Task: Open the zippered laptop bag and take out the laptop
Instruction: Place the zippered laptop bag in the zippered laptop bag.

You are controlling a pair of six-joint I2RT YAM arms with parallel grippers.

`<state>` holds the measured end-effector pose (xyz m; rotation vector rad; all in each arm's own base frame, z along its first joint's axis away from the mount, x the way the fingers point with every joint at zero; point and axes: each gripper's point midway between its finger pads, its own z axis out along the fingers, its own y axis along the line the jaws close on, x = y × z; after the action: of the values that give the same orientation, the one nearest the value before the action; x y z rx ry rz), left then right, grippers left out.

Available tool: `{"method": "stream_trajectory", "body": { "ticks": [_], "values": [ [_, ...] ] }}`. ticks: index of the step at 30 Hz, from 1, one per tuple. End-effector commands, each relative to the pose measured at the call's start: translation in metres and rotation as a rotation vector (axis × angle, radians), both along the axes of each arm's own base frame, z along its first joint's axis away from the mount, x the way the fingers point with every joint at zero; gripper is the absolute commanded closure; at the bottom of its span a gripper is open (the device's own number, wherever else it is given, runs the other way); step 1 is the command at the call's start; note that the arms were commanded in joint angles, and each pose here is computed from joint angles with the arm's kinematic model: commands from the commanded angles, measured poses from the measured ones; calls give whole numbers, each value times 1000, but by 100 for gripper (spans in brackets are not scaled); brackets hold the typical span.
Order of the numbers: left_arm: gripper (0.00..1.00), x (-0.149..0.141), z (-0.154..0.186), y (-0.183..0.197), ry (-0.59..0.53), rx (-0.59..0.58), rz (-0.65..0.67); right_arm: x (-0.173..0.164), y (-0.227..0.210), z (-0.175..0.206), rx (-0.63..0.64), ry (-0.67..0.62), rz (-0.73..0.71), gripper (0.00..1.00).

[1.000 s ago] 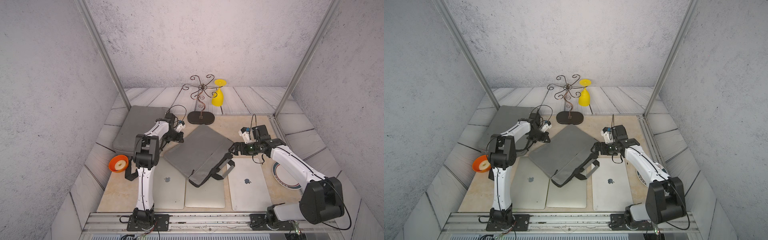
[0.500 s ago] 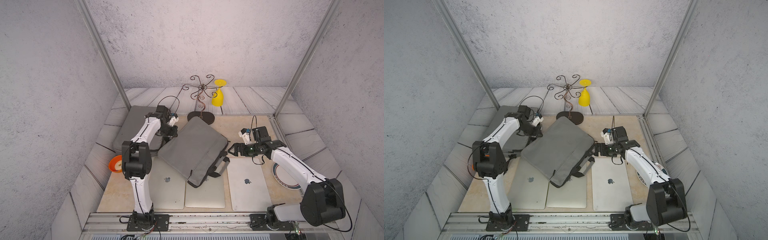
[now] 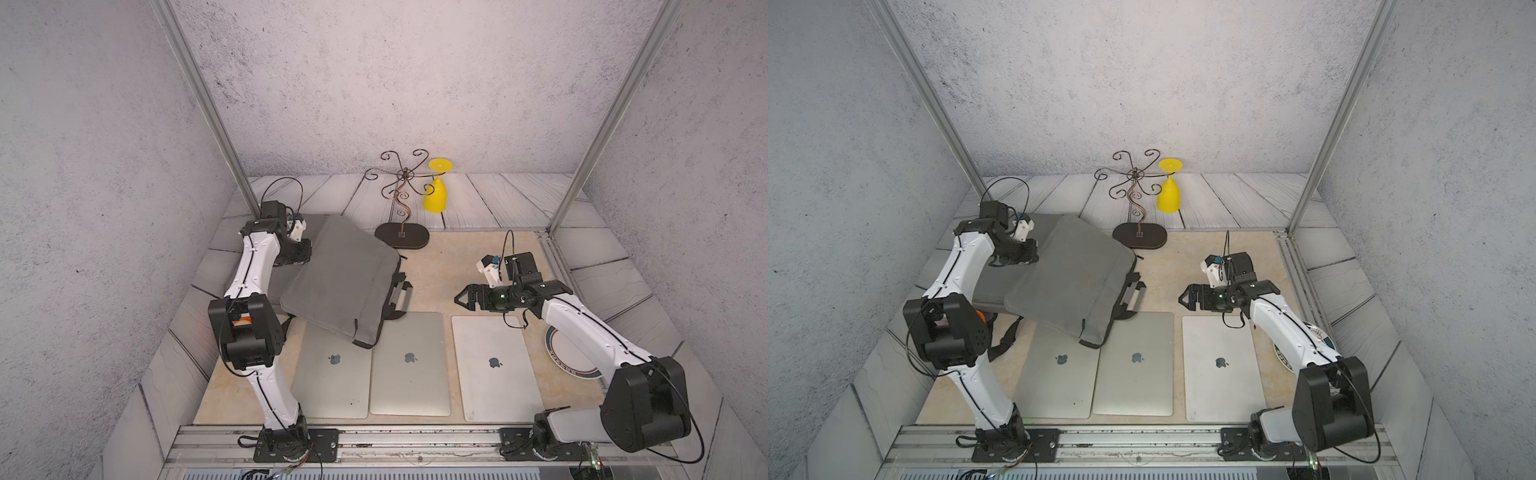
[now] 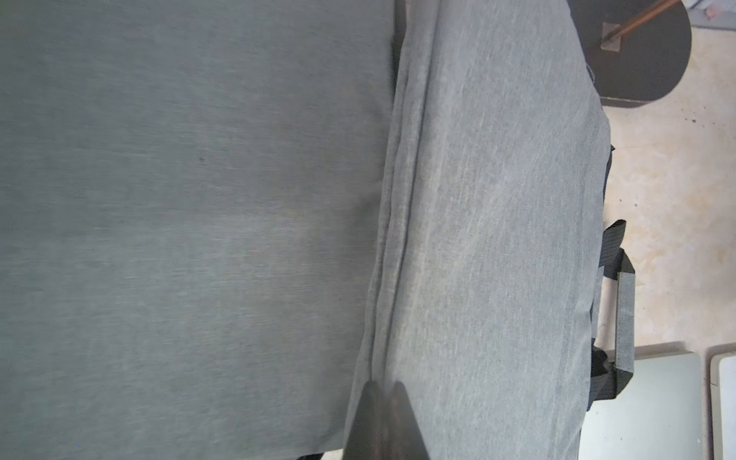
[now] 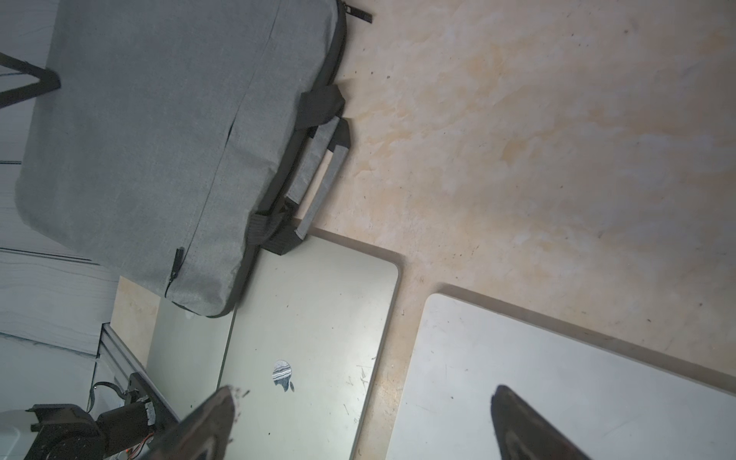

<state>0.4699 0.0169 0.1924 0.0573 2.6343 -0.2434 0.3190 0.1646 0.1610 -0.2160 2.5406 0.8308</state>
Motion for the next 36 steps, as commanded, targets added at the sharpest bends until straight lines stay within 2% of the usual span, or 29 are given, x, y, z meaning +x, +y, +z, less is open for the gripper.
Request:
{"method": "stream_trajectory", "body": {
  "ticks": [1, 9, 16, 24, 28, 33, 36],
  "values": [
    [100, 10, 19, 29, -44, 21, 57, 2, 3, -2, 22, 16, 4, 1],
    [100, 26, 38, 89, -98, 94, 204, 12, 8, -4, 28, 34, 14, 1],
    [100, 33, 27, 133, -63, 189, 298, 19, 11, -7, 30, 47, 19, 1],
    [100, 37, 37, 178, -70, 385, 414, 19, 11, -16, 22, 74, 25, 1],
    [100, 43, 43, 193, -96, 463, 440, 23, 13, -18, 31, 79, 23, 1],
    [100, 53, 28, 197, -76, 497, 408, 24, 14, -18, 31, 83, 30, 1],
    [100, 57, 26, 206, -75, 555, 427, 23, 14, -20, 24, 90, 34, 1]
  ]
}}
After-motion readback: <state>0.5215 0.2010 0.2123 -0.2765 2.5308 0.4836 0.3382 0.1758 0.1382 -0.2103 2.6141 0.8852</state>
